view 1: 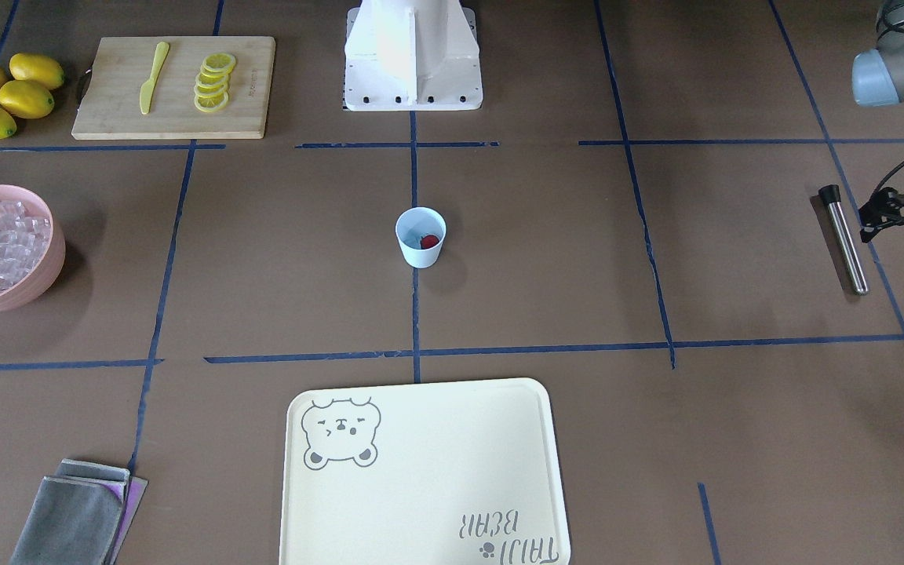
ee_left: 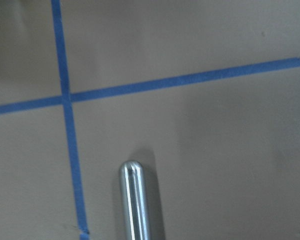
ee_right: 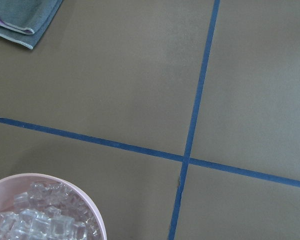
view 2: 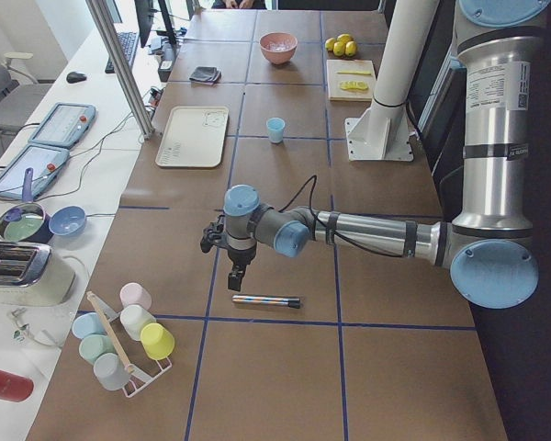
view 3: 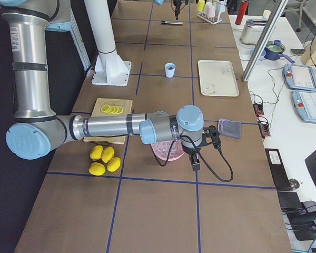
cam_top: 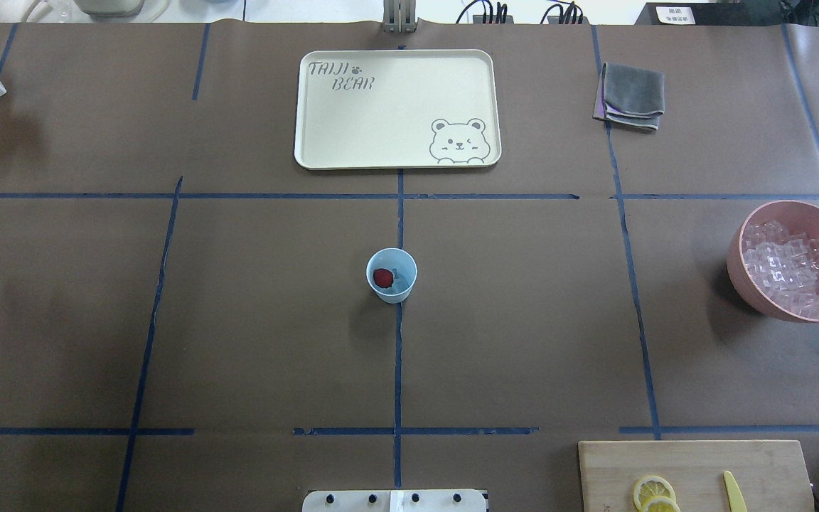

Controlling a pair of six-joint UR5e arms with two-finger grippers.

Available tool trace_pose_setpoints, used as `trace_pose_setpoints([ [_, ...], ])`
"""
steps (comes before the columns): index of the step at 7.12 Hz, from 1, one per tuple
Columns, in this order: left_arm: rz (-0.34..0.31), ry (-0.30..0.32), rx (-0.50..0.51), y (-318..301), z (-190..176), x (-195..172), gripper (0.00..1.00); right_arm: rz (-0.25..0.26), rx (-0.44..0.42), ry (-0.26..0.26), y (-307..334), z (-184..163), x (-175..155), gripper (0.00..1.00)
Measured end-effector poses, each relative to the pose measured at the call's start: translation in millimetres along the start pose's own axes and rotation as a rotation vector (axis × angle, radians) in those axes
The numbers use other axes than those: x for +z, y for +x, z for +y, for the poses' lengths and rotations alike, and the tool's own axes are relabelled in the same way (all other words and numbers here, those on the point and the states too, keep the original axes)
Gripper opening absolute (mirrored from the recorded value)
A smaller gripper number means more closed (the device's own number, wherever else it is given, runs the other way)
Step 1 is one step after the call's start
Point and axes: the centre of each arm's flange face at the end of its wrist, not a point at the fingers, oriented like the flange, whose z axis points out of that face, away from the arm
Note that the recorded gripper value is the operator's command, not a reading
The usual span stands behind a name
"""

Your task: Mash ice and strawberries in cup

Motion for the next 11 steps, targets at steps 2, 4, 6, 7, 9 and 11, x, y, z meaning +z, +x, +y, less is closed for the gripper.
trace_pose_setpoints([
  [2, 0.035, -0.028, -0.007, -57.5, -2.0, -34.3, 1.0, -0.003, 0.007, -0.006, 2.3, 0.7, 2.5, 1.0],
  [4, 0.171, -0.025, -0.063, -111.3, 15.4, -36.1, 1.0, -0.008, 0.012, -0.01, 3.4, 1.0, 4.0, 1.0],
  [6, 0.2, -0.01, -0.087, -132.7, 24.4, -41.4, 1.0, -0.01, 0.019, -0.016, 5.9, 2.0, 6.6, 1.0],
  [7, 0.202, -0.008, -0.096, -136.0, 26.8, -43.7, 1.0, -0.012, 0.023, -0.019, 7.2, 2.8, 8.0, 1.0],
  [9, 0.177, -0.028, -0.119, -141.2, 32.1, -43.1, 1.0, -0.011, 0.025, -0.025, 10.4, 6.9, 11.1, 1.0],
  [11, 0.126, -0.055, -0.133, -146.6, 34.6, -41.8, 1.0, -0.011, 0.031, -0.038, 16.6, 13.9, 17.0, 1.0],
])
